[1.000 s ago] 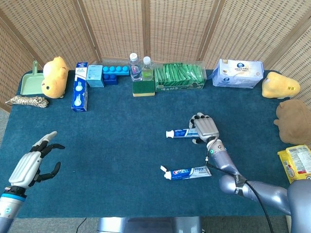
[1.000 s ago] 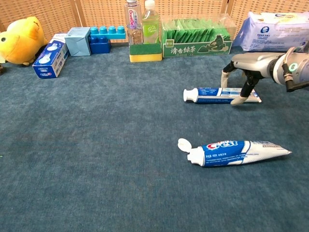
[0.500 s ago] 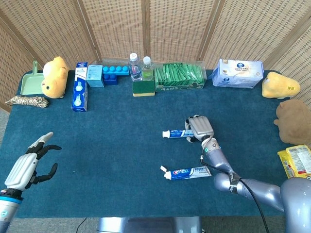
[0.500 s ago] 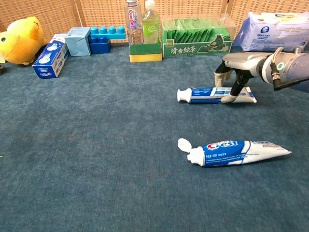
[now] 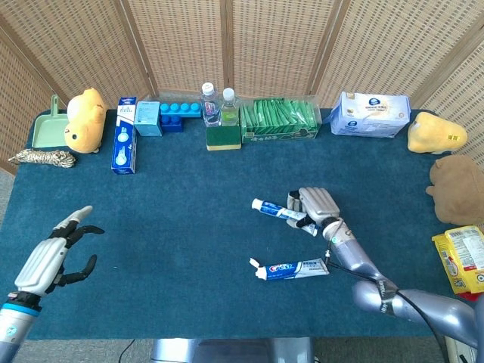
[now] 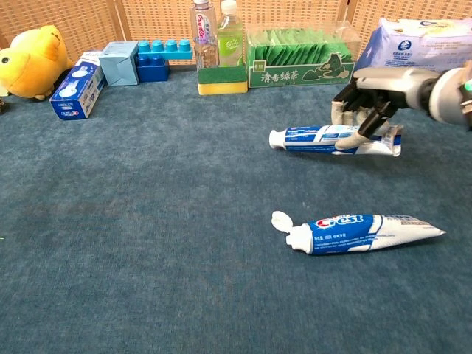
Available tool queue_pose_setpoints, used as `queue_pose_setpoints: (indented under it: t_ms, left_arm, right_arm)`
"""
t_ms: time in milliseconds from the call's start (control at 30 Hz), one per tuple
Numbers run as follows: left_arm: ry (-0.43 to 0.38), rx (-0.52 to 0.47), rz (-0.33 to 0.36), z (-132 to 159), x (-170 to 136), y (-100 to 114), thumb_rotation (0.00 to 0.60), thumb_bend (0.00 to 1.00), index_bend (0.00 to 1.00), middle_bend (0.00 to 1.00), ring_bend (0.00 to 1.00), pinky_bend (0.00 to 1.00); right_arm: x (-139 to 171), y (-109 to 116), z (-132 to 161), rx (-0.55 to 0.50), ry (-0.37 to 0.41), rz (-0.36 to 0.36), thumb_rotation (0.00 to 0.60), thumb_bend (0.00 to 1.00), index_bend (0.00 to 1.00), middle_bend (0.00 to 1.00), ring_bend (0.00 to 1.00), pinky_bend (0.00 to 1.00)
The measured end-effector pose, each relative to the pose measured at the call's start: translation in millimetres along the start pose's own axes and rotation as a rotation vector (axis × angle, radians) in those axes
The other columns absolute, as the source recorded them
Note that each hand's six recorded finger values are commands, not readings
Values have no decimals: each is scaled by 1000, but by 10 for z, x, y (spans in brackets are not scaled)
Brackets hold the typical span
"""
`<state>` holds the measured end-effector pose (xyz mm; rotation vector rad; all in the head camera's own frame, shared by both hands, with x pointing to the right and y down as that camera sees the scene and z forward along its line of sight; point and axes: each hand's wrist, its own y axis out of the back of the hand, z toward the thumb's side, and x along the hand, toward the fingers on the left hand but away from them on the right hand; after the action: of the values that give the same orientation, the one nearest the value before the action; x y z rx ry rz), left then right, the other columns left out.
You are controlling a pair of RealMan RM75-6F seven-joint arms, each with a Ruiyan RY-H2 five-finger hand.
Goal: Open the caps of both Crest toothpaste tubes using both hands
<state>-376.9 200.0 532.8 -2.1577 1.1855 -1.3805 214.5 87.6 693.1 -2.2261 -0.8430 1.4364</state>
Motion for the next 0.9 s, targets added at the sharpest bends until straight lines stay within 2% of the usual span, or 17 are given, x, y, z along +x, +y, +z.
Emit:
queue_pose_setpoints:
  t_ms: [167,433,633,900]
  left_arm:
    - [-56,0,-73,165,198,-87,600,437,268,89,0,114]
    - [-141,-40,-186,498,616,-305,600,438,267,106,8,178]
    - [-203,-33,-234,755,896,-499,600,438,267,104,10,189]
    - [-281,18,-282,1131,1215,-797,600,426,264,61,0,188]
  right_arm:
    - [236,57,-63,-143,6,73,600,455,891,697,646,755]
    - [521,111,-97,-326,17,125,600,456,891,698,648,756]
    - [647,90,-73,-432,31,159,600,459,891,698,648,756]
    - [767,43,17,-518,65,200,600,465,891,698,648,757]
